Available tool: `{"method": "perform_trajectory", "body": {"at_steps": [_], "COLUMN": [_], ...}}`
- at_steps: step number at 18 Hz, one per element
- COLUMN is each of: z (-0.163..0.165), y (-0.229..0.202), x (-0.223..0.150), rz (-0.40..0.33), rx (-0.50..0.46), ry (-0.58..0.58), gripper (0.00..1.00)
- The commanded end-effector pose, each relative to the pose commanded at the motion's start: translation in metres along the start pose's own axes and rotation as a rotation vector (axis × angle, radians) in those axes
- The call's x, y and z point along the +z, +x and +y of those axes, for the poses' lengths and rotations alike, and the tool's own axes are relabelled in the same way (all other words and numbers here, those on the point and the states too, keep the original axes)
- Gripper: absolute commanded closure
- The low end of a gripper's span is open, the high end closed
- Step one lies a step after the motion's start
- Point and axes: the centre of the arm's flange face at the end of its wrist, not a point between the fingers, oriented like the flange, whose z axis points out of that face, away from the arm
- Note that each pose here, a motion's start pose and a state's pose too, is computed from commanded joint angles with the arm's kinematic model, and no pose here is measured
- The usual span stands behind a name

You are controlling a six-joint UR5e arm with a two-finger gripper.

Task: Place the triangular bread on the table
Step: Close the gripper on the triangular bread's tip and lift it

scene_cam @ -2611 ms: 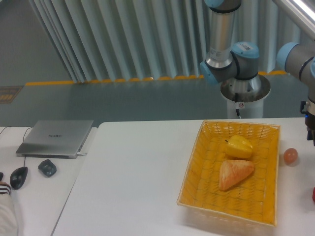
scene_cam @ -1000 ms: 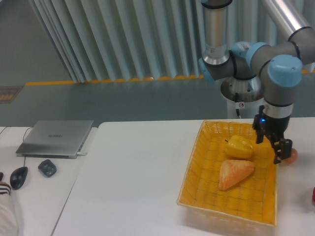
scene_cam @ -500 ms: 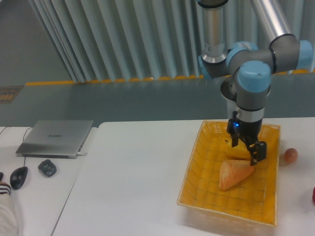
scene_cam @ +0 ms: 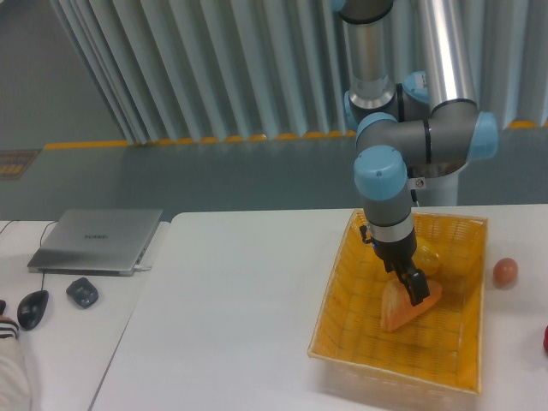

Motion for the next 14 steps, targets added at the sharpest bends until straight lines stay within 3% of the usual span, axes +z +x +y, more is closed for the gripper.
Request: {"method": "perform_trajectory", "body": {"at_steps": [6, 7, 14], "z": [-0.0048, -0.0041, -0.0028], "y": [-0.0027, -0.0031, -0.004], "x": [0.0099, 0.0101, 0.0041], "rz": [-0.012, -0.01, -0.02], "rx": [0.012, 0.011, 0.014], "ry": [-0.045, -0.046, -0.04], "gripper": [0.0, 0.05, 0.76]}}
